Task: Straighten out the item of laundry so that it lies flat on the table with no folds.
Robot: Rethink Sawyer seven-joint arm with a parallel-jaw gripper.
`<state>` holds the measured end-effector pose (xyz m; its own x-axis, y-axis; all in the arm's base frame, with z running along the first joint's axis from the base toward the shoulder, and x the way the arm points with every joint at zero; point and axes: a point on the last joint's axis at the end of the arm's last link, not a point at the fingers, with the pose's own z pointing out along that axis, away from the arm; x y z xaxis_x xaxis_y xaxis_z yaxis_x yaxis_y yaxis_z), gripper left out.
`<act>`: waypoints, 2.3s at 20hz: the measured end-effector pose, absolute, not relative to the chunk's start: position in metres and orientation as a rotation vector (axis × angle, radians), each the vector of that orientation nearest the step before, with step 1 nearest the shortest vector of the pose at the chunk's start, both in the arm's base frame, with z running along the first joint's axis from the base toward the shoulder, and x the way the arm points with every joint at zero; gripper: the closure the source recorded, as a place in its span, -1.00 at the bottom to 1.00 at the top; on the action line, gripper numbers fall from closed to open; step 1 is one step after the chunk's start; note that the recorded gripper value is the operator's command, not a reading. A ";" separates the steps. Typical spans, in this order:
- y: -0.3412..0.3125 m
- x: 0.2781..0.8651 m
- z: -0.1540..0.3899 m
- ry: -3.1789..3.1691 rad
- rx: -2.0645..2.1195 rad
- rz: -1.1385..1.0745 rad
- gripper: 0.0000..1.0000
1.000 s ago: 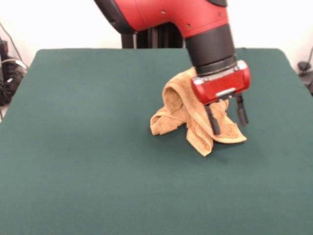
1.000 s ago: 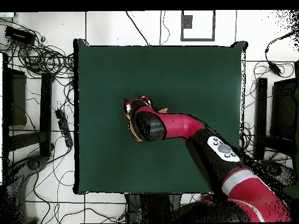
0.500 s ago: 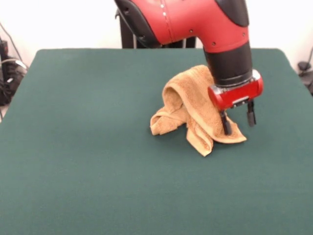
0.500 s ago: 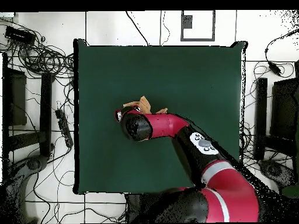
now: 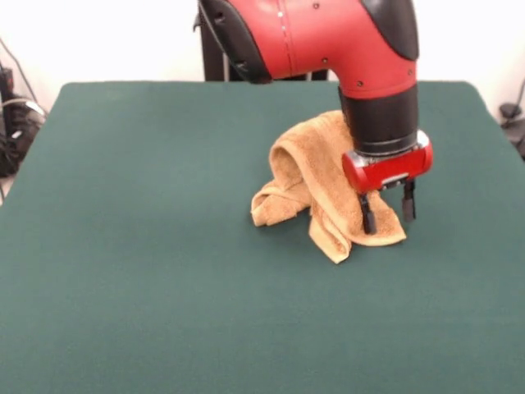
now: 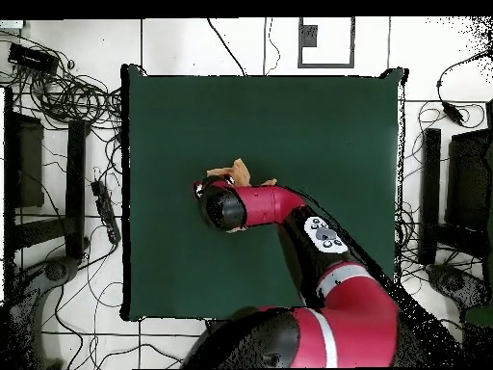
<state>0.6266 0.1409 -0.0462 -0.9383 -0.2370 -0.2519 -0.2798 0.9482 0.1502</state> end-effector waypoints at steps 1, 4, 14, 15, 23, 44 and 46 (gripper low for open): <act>0.142 0.627 -0.046 2.872 -0.389 0.258 -1.00; 0.145 0.628 -0.047 2.877 -0.394 0.229 -1.00; 0.152 0.643 -0.047 2.976 -0.365 0.164 -1.00; 0.153 0.645 -0.047 2.993 -0.362 0.159 -1.00; 0.158 0.660 -0.046 3.102 -0.347 0.127 -1.00; 0.141 0.679 -0.047 3.196 -0.282 0.068 1.00; 0.141 0.679 -0.047 3.197 -0.281 0.067 1.00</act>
